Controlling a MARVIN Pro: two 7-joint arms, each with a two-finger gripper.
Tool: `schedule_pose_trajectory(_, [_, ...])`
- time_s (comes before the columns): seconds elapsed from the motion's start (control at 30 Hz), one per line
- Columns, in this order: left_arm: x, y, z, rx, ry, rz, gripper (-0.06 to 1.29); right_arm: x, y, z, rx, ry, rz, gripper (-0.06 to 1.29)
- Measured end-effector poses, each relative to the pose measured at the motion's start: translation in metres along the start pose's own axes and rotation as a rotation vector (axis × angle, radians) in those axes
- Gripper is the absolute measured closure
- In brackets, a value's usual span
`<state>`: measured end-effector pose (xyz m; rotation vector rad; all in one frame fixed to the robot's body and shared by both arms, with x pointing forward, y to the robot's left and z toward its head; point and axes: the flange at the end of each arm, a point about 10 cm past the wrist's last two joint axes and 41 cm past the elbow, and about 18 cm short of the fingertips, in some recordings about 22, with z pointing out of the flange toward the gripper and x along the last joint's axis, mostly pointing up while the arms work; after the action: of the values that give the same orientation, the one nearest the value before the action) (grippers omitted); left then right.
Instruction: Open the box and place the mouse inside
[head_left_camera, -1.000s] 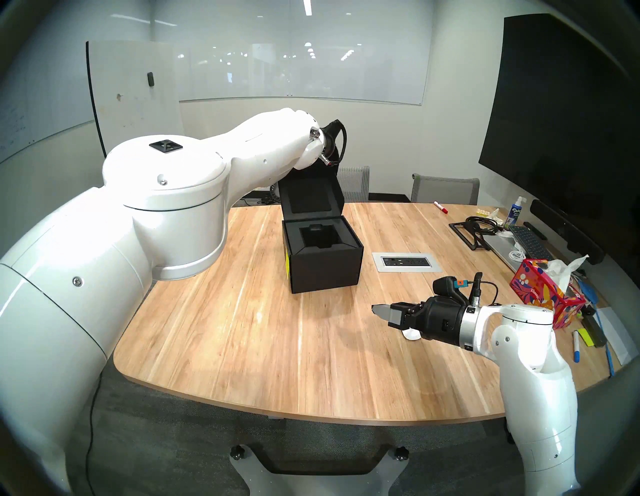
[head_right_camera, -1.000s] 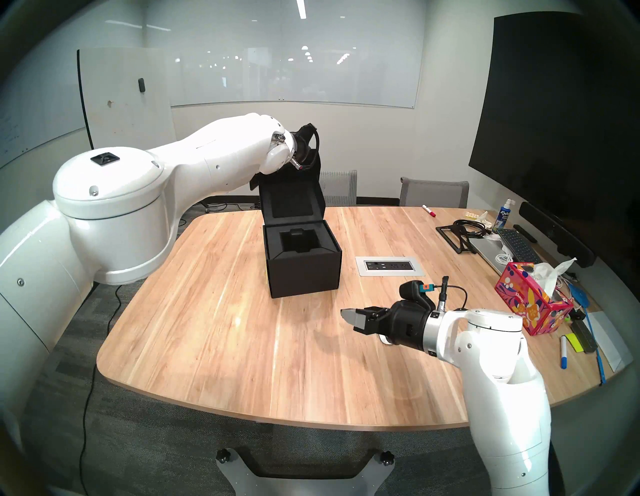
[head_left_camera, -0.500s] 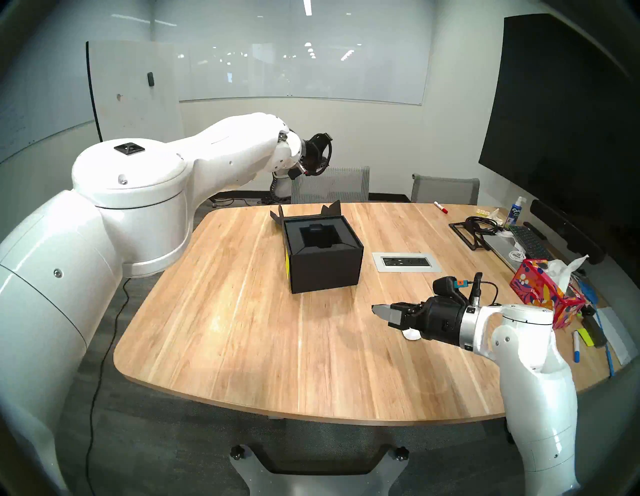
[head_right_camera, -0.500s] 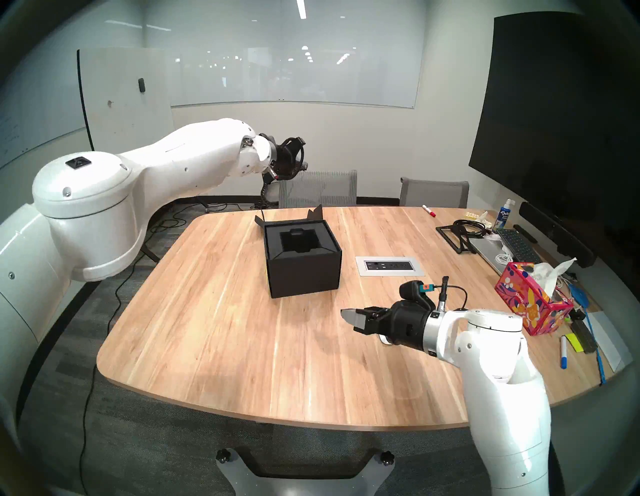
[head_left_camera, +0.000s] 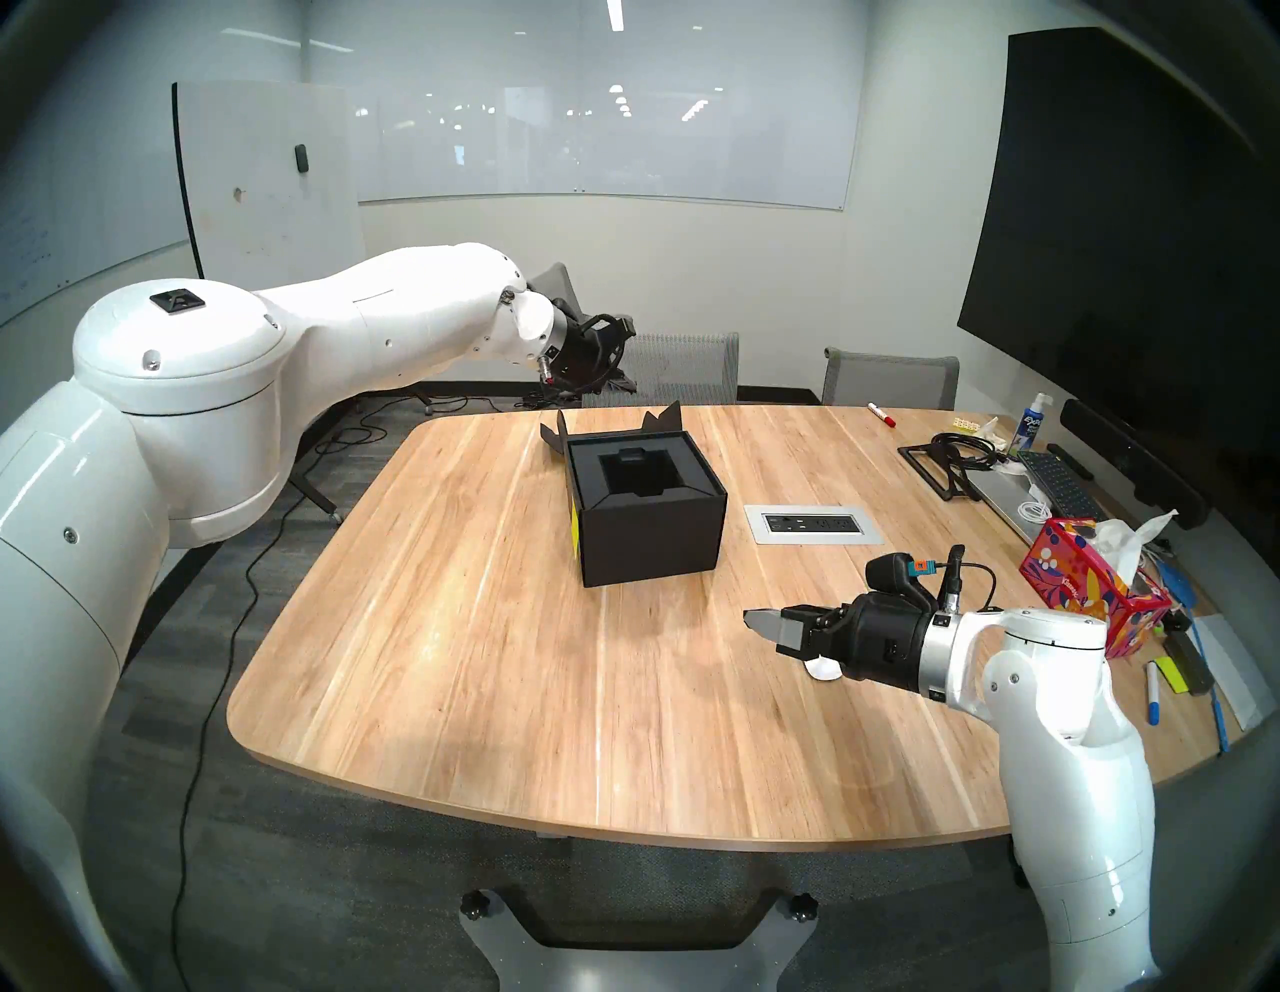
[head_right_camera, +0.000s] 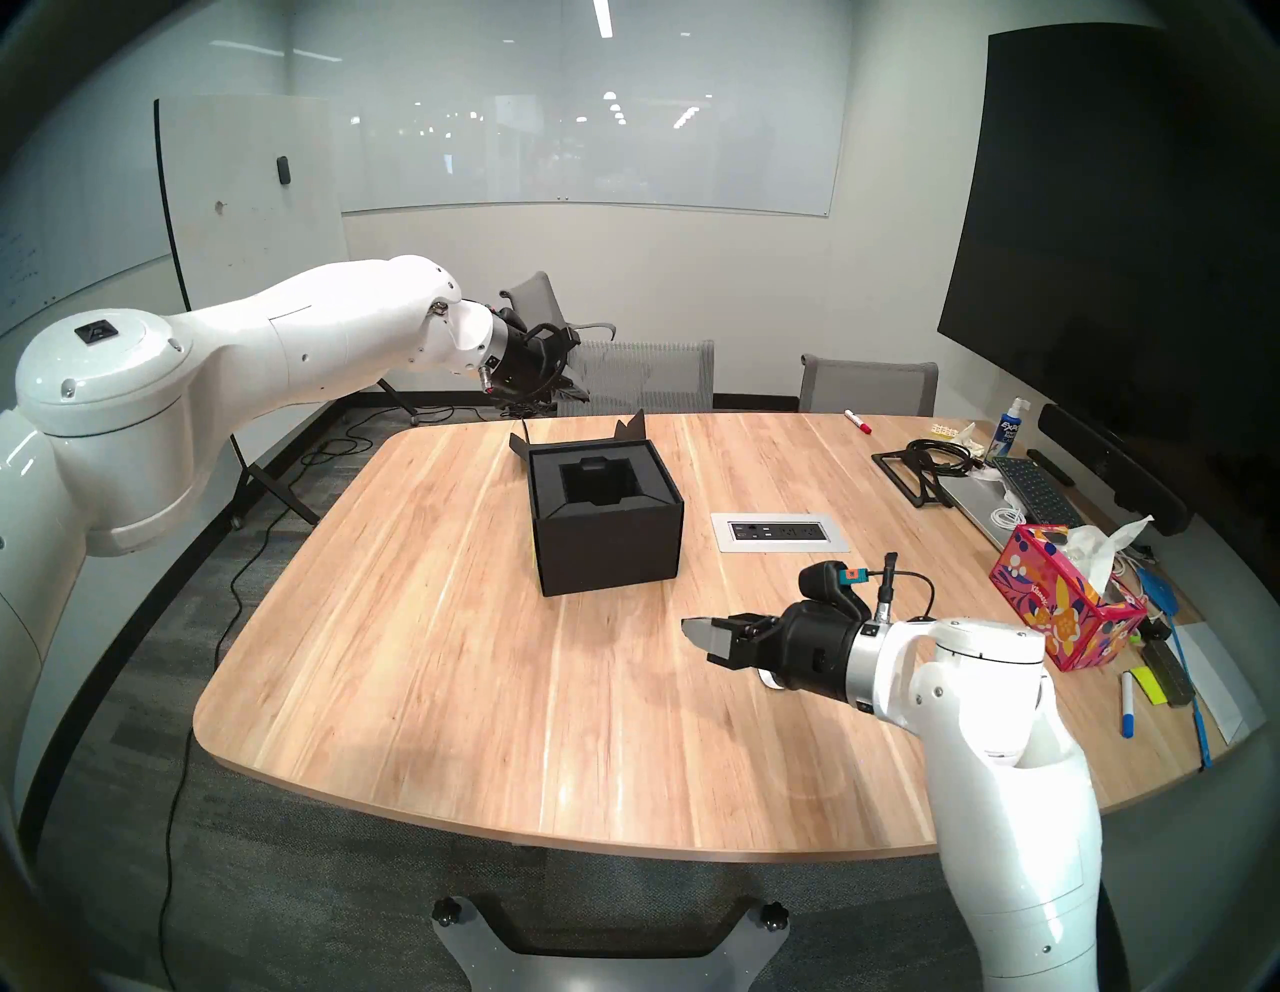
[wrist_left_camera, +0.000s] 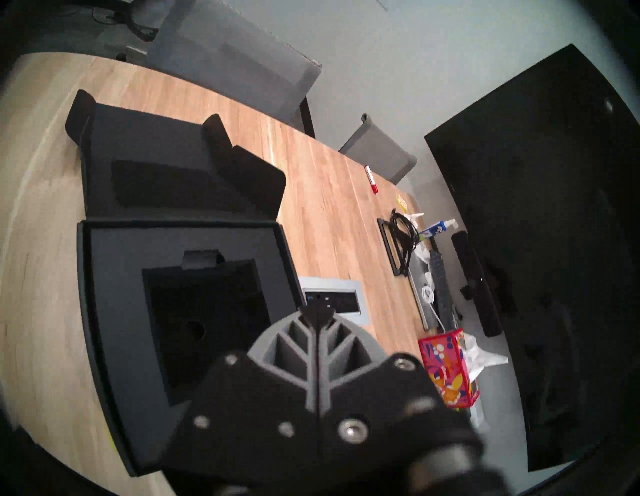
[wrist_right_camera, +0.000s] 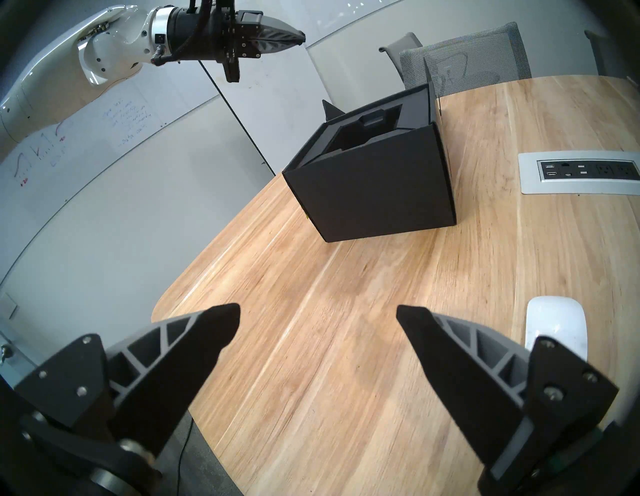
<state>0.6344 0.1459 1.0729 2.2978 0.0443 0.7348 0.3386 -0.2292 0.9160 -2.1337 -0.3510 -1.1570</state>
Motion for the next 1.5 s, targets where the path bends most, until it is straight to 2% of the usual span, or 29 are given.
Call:
schedule_pose_trajectory(0.1, [-0.007, -0.005, -0.004, 0.013, -0.074, 0.041, 1.25, 0.0, 0.0, 0.0, 0.0, 0.0, 0.0, 0.0])
schedule_pose_trajectory(0.27, [-0.013, -0.011, -0.005, 0.064, -0.151, 0.112, 1.25, 0.0, 0.0, 0.0, 0.0, 0.0, -0.001, 0.0])
schedule_pose_trajectory(0.47, [-0.015, -0.006, 0.004, 0.108, -0.169, 0.183, 1.25, 0.0, 0.0, 0.0, 0.0, 0.0, -0.001, 0.0])
schedule_pose_trajectory(0.7, [-0.021, 0.006, 0.024, 0.13, -0.172, 0.261, 1.25, 0.0, 0.0, 0.0, 0.0, 0.0, -0.001, 0.0])
schedule_pose_trajectory(0.83, [-0.024, 0.007, 0.033, 0.148, -0.173, 0.295, 1.25, 0.0, 0.0, 0.0, 0.0, 0.001, -0.001, 0.0])
schedule_pose_trajectory(1.23, [-0.035, -0.008, 0.059, 0.22, -0.178, 0.346, 1.25, 0.0, 0.0, 0.0, -0.001, 0.001, -0.001, 0.0])
schedule_pose_trajectory(1.5, [-0.052, -0.024, 0.073, 0.245, -0.235, 0.394, 1.25, 0.0, 0.0, 0.0, -0.001, 0.001, -0.001, 0.0])
